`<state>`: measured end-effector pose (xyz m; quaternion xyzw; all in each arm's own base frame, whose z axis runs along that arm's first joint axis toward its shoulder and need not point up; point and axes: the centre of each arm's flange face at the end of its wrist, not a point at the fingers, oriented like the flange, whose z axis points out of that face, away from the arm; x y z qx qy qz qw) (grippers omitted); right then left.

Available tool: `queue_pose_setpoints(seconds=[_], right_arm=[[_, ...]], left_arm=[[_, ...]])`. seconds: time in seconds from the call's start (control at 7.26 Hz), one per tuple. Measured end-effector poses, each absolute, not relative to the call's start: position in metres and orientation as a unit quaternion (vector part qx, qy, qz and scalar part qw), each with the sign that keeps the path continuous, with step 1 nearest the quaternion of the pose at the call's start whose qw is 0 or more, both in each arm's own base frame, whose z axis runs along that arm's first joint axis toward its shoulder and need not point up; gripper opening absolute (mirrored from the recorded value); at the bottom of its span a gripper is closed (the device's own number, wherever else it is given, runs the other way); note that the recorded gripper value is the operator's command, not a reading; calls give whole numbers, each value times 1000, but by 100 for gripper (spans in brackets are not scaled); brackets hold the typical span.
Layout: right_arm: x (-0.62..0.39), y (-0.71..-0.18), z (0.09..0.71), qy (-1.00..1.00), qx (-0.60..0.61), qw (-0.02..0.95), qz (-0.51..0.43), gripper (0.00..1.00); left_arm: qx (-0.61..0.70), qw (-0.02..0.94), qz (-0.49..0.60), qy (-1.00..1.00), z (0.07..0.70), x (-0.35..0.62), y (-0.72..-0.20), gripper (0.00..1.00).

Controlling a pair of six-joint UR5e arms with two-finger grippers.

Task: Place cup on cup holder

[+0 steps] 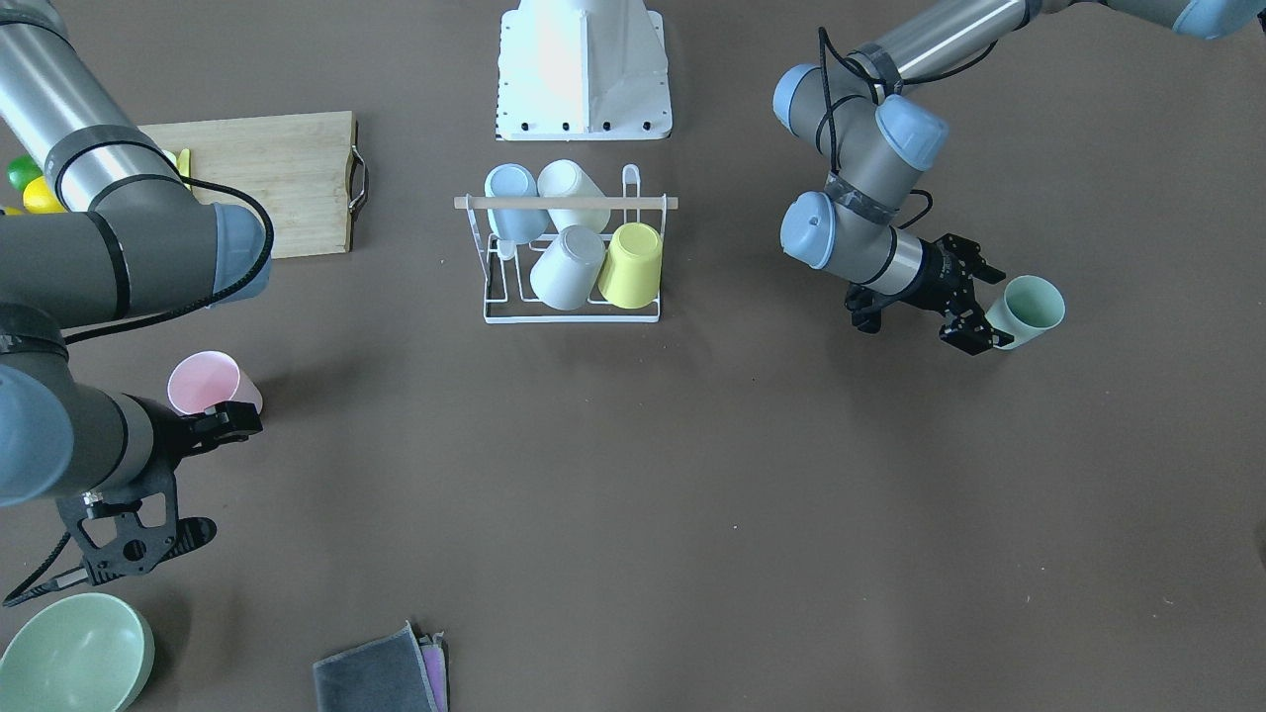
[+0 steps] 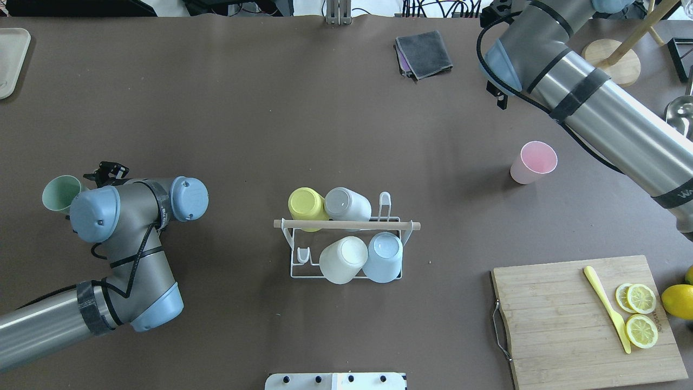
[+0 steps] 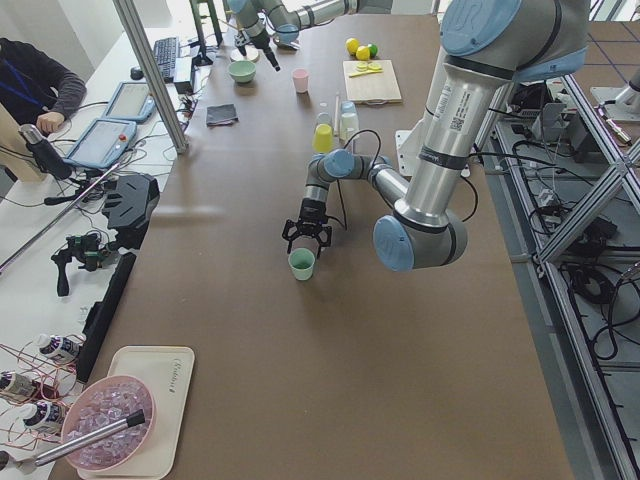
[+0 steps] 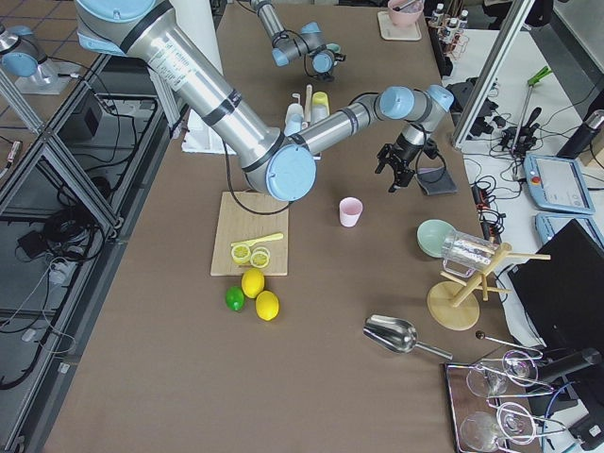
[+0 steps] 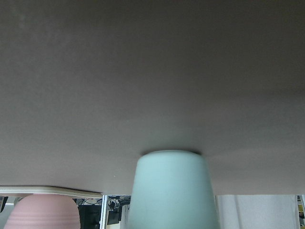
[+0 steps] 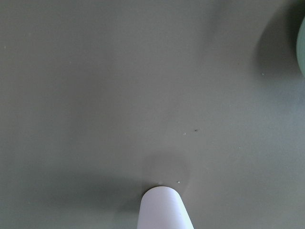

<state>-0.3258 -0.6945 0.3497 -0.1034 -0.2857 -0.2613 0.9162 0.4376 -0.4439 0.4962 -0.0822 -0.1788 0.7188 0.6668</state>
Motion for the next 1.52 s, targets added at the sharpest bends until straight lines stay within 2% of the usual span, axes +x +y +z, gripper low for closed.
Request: queue_pose_setpoints(seconds=[0.41,0.83,1.52], right_arm=[[-342,-701,367,-258,-143,907,-302,98],[-360,-715,343,-221,-174,896,-343,98],[-404,-691,361,-183,-212,879,-385,99]], left_arm=[[-79,666,719,-179,508,434,-442,99],[-78,666,720,-179,523,429,-441,99],[-76,668,719,-178,540,424,-442,99]])
